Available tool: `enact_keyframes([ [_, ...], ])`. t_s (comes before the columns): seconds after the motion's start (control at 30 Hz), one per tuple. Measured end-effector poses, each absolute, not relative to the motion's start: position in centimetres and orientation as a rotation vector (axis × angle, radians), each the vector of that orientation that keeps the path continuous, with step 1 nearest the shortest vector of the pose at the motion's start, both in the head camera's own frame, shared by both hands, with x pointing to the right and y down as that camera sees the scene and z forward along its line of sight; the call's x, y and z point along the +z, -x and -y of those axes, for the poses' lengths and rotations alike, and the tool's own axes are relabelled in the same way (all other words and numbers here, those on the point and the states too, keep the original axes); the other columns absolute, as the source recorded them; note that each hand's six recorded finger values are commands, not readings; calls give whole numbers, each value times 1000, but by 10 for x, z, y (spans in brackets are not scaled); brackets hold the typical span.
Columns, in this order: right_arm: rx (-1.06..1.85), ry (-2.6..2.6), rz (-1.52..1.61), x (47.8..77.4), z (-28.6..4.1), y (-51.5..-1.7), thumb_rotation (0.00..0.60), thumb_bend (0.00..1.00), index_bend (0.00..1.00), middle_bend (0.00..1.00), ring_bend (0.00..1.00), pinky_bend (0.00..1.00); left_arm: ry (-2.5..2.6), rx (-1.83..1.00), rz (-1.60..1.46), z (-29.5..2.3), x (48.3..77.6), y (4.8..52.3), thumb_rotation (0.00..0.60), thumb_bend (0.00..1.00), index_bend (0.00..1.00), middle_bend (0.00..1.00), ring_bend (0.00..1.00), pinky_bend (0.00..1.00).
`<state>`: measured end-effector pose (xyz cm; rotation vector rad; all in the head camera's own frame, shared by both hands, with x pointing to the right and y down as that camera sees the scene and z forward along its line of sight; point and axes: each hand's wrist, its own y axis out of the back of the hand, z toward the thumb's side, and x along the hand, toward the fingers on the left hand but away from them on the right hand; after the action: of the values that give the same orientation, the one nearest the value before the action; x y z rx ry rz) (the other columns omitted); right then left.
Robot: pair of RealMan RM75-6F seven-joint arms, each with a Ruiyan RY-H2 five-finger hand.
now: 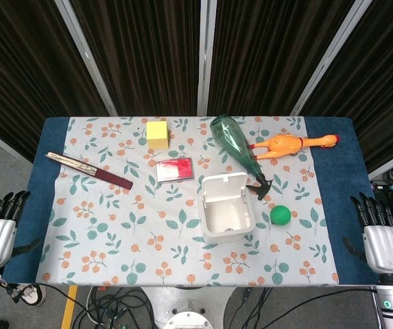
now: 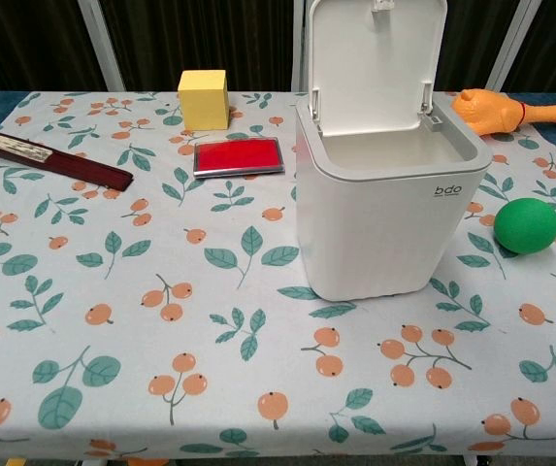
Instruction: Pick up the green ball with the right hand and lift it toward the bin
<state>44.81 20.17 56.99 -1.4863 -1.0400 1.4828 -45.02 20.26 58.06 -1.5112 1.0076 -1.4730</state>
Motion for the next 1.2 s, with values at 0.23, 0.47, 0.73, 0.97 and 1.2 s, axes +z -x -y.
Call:
enact_keyframes([
  [0.23, 1486, 1499, 1039, 573, -201, -449, 600, 176, 0, 0, 0, 0, 1518, -1481, -1014, -204, 584, 452, 600, 51, 35, 71, 44, 142],
  [0.47, 1453, 1523, 1026, 575, -198, -444, 600, 176, 0, 0, 0, 0, 1524, -1477, -1010, -204, 586, 451, 600, 51, 35, 71, 44, 142],
  [0.73, 1448, 1576, 929, 592, -191, -429, 600, 176, 0, 0, 0, 18, 1544, -1474, -999, -205, 591, 449, 600, 51, 35, 72, 44, 142],
  [0.97, 1437, 1652, 775, 615, -176, -398, 600, 176, 0, 0, 0, 143, 1550, -1465, -998, -206, 592, 448, 600, 51, 36, 72, 44, 142],
  [1.2, 1439, 1740, 627, 647, -160, -361, 600, 177, 0, 0, 0, 216, 1550, -1468, -999, -207, 591, 450, 600, 52, 38, 71, 44, 142],
])
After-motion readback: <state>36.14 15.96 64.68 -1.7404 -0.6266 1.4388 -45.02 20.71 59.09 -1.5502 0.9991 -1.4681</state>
